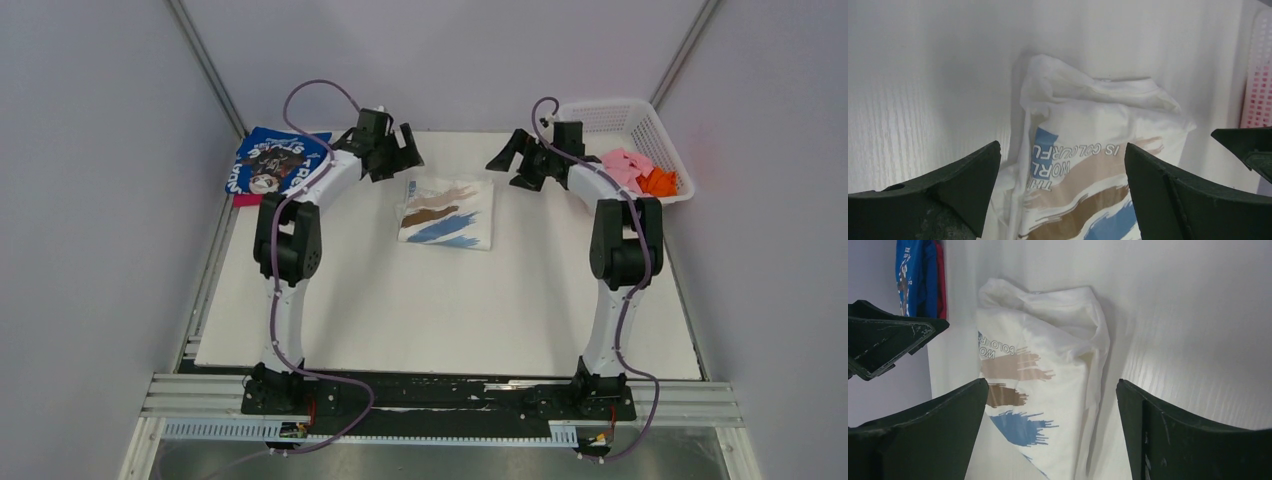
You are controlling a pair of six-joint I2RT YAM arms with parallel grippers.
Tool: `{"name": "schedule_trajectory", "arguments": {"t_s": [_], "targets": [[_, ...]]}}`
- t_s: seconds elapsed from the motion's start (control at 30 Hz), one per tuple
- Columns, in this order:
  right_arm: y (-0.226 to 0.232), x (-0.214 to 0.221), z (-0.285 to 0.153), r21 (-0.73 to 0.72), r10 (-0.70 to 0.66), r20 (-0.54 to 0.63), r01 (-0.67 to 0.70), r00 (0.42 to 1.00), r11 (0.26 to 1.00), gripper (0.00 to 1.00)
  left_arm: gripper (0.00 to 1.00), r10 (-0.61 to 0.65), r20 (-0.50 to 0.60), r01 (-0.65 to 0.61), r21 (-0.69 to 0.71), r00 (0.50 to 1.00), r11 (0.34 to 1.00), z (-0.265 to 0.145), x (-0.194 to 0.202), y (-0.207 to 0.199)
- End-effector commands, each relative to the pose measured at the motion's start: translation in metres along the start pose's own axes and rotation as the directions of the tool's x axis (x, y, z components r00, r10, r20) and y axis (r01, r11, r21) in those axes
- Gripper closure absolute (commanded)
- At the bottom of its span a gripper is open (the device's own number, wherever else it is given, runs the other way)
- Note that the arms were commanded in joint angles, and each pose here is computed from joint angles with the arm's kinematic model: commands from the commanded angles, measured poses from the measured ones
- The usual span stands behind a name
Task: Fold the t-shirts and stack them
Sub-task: Smooth out wrinkles on the folded tshirt
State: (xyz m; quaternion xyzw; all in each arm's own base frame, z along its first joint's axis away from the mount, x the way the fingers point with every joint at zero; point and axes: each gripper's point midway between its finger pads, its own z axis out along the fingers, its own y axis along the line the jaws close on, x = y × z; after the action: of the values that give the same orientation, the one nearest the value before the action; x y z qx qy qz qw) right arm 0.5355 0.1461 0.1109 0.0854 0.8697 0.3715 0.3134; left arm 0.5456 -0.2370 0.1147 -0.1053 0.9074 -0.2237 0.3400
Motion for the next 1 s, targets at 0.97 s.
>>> {"name": "schedule_trajectory", "arguments": {"t_s": [0.97], "targets": [[-0.048, 0.092, 0.058, 0.066, 0.222, -0.149, -0.215, 0.964, 0.974, 0.0, 0.0, -0.07, -0.332, 0.098, 0.069, 0.941, 0.993, 0.055, 0.124, 0.023]]}}
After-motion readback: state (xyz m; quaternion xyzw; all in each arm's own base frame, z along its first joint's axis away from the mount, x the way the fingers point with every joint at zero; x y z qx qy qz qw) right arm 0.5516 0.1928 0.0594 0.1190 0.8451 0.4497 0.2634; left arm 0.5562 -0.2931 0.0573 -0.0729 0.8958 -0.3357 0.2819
